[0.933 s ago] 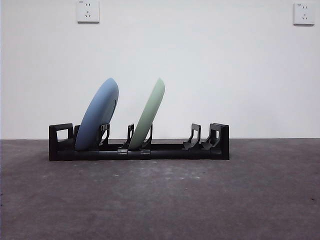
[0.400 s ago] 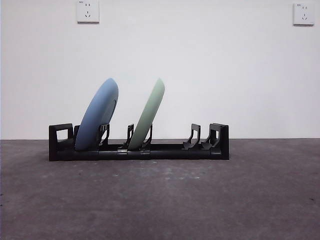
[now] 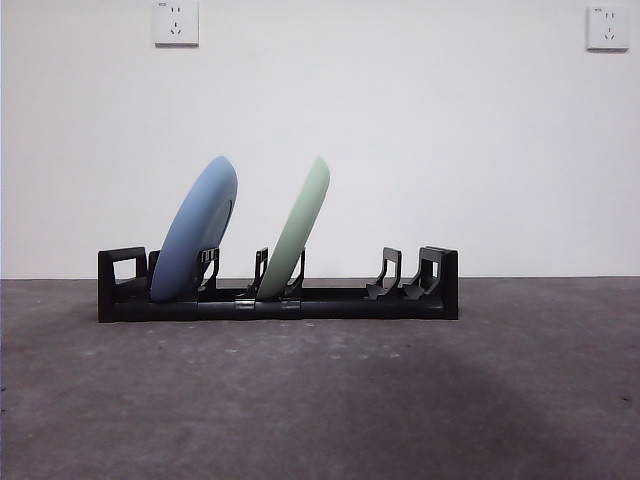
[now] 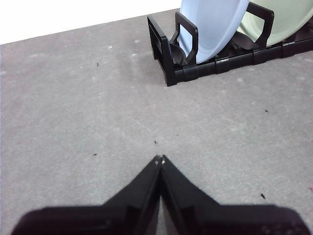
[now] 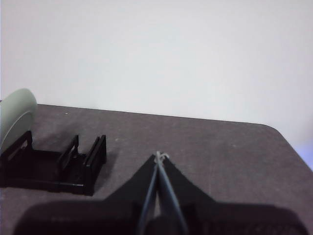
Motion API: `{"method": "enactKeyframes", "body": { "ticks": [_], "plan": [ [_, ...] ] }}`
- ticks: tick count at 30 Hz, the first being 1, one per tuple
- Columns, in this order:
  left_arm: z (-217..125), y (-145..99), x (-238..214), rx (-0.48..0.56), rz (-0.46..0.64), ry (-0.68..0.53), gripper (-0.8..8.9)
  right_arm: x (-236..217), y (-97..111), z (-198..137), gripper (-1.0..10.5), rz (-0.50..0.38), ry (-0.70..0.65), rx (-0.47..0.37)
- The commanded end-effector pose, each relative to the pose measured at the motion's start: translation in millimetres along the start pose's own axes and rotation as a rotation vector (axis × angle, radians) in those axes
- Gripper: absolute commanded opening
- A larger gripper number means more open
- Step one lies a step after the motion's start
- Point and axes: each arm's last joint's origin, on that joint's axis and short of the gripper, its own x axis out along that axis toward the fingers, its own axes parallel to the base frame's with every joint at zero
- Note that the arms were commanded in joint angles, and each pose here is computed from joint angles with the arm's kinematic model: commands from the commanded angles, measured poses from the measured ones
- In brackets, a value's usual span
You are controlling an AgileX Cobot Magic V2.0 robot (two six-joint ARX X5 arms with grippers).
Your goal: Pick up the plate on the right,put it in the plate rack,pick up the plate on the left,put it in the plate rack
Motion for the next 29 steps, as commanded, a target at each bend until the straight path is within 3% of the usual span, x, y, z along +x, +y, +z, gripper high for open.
{"method": "enactKeyframes", "body": {
  "ticks": [1,11,19,24,29],
  "plan": [
    [-3,0,1,-0.008,0.002,0.007,-0.04,1,3,-27,0.0,-0.009,0.010,0.038],
    [-3,0,1,-0.008,0.002,0.007,-0.04,-1,8,-88,0.0,-0.042,0.052,0.045],
    [-3,0,1,-0.008,0.002,0.007,-0.04,2,11,-118,0.0,-0.065,0.088,0.052],
    [-3,0,1,-0.008,0.002,0.007,-0.04,5,13,-140,0.0,-0.063,0.133,0.103],
    [-3,0,1,-0.008,0.003,0.004,-0.04,5,13,-140,0.0,-0.065,0.130,0.122]
  ]
}}
